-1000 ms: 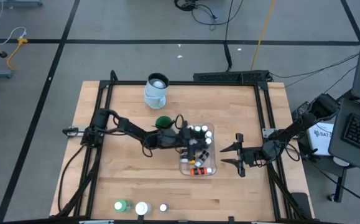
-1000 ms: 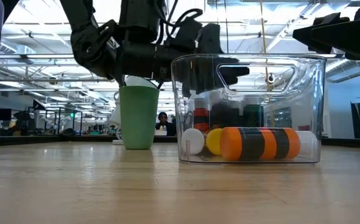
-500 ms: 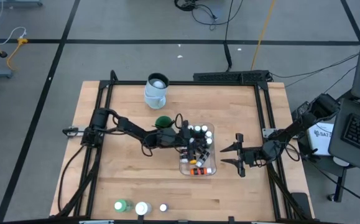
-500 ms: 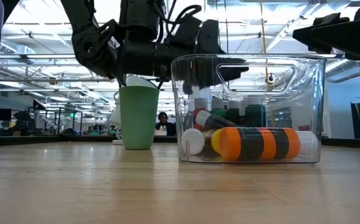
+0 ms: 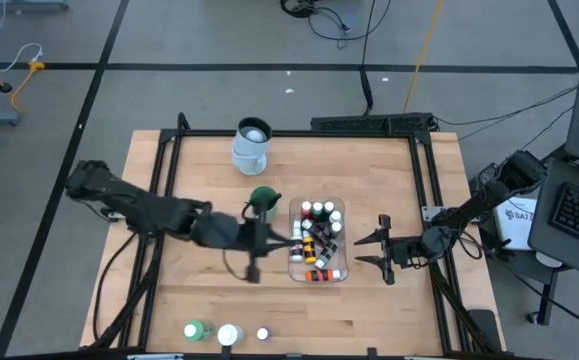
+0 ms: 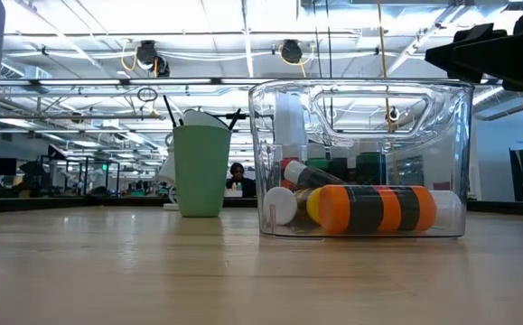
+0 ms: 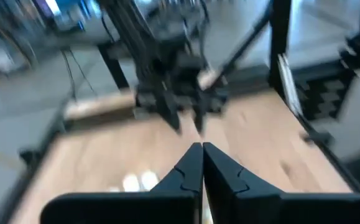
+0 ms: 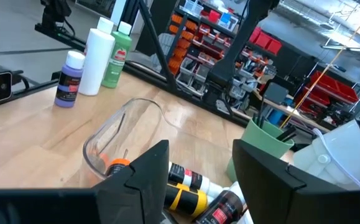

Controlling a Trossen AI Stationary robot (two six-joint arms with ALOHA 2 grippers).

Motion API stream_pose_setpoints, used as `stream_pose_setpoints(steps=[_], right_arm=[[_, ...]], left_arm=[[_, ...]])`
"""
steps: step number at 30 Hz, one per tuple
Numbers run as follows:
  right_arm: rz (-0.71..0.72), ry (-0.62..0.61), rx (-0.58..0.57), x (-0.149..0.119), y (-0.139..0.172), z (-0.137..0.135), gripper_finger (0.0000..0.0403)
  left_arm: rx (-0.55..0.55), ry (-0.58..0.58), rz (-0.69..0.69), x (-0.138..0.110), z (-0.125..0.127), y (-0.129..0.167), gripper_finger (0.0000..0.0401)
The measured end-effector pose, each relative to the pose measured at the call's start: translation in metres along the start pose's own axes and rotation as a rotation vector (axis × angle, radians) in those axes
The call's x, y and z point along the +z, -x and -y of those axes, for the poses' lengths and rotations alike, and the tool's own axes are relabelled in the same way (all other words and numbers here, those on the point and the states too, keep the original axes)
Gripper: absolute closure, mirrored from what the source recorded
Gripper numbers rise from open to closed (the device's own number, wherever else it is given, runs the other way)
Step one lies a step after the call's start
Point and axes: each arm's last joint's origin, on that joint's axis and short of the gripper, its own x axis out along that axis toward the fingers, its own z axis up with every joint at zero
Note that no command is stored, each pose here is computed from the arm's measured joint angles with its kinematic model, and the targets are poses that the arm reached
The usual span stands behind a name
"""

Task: Pick & Place Paint Supplies
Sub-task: Put the small blue paint bottle into the transparent bin

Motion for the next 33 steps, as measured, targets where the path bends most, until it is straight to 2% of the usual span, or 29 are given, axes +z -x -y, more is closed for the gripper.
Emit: stream_pose_setpoints(steps=[2, 5, 8, 11, 15, 17, 21, 25, 29, 33], right_arm=[[0.0, -0.001, 0.0, 0.0, 0.0, 0.0, 0.0234], [0.001, -0.004, 0.0, 0.0, 0.0, 0.0, 0.0234], [0.01, -0.009, -0.004, 0.001, 0.0, 0.0, 0.0234], [0.012, -0.011, -0.005, 0.001, 0.0, 0.001, 0.0234], [0.011, -0.01, -0.005, 0.001, 0.0, 0.001, 0.0234], [0.011, -0.01, -0.004, 0.001, 0.0, 0.0, 0.0234], [0.005, -0.007, -0.002, 0.001, 0.0, 0.0, 0.0234], [0.005, -0.019, -0.002, 0.001, 0.0, 0.0, 0.0234], [0.005, -0.015, -0.002, 0.001, 0.0, 0.0, 0.0234], [0.006, 0.011, -0.003, 0.001, 0.0, 0.0, 0.0234]], left_arm=[[-0.031, 0.025, -0.118, 0.006, 0.008, 0.017, 0.0388], [-0.114, 0.03, -0.281, 0.001, 0.026, 0.032, 0.0398], [-0.19, 0.014, -0.332, -0.007, 0.048, 0.038, 0.0391], [-0.237, -0.01, -0.358, -0.017, 0.068, 0.041, 0.0363], [-0.273, -0.014, -0.402, -0.028, 0.094, 0.035, 0.031], [-0.307, 0.027, -0.396, -0.032, 0.106, 0.024, 0.0277], [-0.482, 0.113, -0.432, -0.047, 0.129, -0.003, 0.0203], [-0.567, 0.142, -0.527, -0.065, 0.139, -0.018, 0.0137], [-0.595, 0.141, -0.571, -0.079, 0.146, -0.032, 0.0104], [-0.588, 0.16, -0.595, -0.089, 0.152, -0.041, 0.01]])
